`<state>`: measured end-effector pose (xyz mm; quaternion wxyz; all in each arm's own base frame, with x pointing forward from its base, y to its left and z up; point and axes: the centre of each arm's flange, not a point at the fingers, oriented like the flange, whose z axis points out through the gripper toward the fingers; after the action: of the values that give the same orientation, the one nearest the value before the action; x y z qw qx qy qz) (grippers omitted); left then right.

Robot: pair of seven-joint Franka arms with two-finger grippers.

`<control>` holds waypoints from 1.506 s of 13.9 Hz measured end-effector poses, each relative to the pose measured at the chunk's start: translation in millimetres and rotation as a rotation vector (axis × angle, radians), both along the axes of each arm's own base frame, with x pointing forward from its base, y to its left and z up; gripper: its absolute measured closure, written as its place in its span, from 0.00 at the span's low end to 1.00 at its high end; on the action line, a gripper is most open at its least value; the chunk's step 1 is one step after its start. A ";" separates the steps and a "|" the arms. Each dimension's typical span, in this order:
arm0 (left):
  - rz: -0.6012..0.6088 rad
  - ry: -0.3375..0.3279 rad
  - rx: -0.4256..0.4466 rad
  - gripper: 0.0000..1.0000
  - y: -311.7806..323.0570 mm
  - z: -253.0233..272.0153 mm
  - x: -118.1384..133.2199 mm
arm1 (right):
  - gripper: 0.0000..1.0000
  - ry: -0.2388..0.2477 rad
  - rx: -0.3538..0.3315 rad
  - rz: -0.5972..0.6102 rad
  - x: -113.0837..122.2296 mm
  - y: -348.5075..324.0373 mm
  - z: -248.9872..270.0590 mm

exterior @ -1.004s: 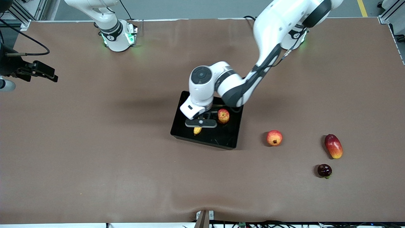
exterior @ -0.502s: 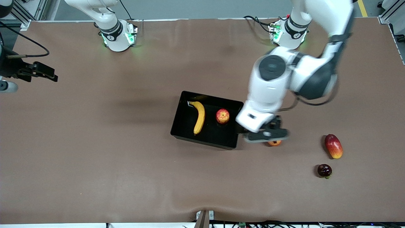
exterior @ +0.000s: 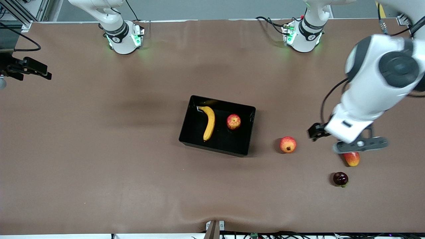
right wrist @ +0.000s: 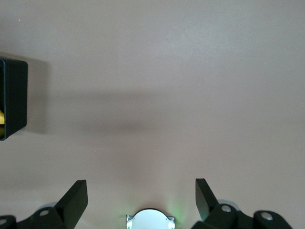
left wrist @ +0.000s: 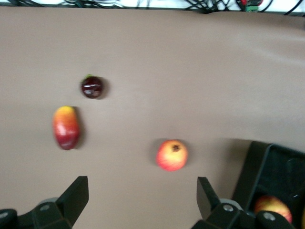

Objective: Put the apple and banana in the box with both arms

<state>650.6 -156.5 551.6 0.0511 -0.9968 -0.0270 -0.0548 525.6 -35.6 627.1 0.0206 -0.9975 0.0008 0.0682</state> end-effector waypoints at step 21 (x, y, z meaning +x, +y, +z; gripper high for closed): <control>-0.092 0.066 -0.049 0.00 46.6 93.1 -142.7 | 0.00 -0.085 -0.006 0.027 19.9 37.4 6.0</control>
<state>507.9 -109.9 644.7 0.0251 -0.9992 0.0192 -0.0233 545.5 1.8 633.0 0.0167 -0.9994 -0.0135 0.0258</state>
